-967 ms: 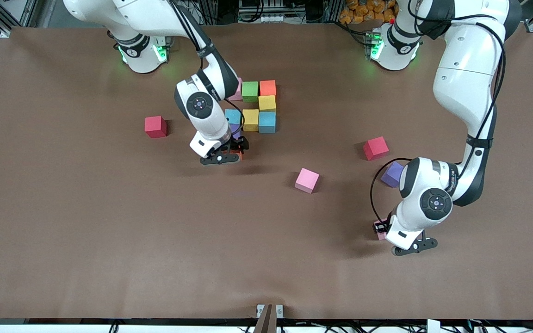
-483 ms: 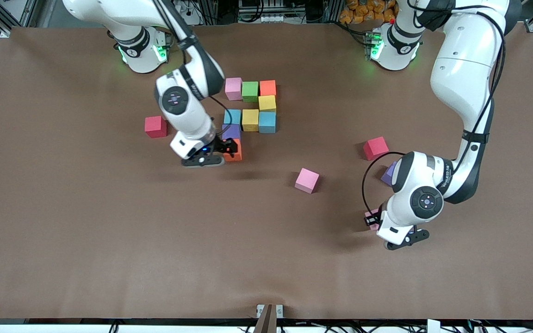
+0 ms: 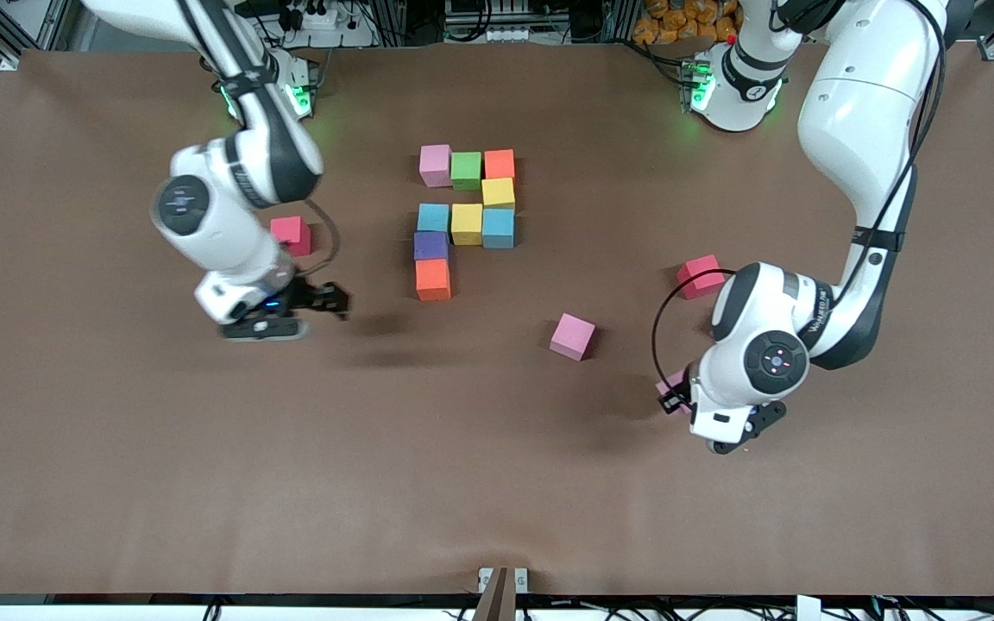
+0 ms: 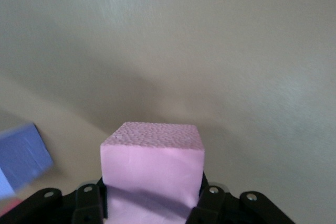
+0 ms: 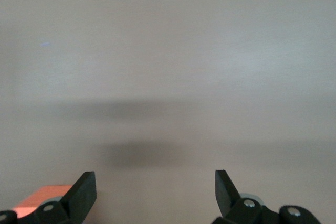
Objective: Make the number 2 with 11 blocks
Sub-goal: 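Release orange and withdraw the right gripper while the left gripper carries pink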
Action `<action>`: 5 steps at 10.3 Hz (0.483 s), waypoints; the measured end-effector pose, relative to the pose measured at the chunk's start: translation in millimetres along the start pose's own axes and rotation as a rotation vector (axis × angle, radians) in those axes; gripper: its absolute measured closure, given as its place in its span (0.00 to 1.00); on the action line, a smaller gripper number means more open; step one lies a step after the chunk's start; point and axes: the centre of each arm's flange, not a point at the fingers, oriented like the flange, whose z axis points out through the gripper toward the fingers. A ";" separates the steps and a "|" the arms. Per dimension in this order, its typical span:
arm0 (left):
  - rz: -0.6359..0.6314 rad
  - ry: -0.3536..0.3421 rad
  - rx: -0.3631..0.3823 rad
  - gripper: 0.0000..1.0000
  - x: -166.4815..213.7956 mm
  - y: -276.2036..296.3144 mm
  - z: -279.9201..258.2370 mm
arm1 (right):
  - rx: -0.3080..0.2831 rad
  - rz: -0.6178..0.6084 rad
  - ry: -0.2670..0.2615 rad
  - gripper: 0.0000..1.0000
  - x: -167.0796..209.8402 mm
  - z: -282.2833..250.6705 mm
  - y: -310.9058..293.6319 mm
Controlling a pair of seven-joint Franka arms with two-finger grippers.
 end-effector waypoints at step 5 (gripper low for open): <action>-0.320 -0.035 -0.009 0.43 -93.8 53.7 -2.7 | -0.063 0.081 -0.098 0.00 22.9 -80.7 77.1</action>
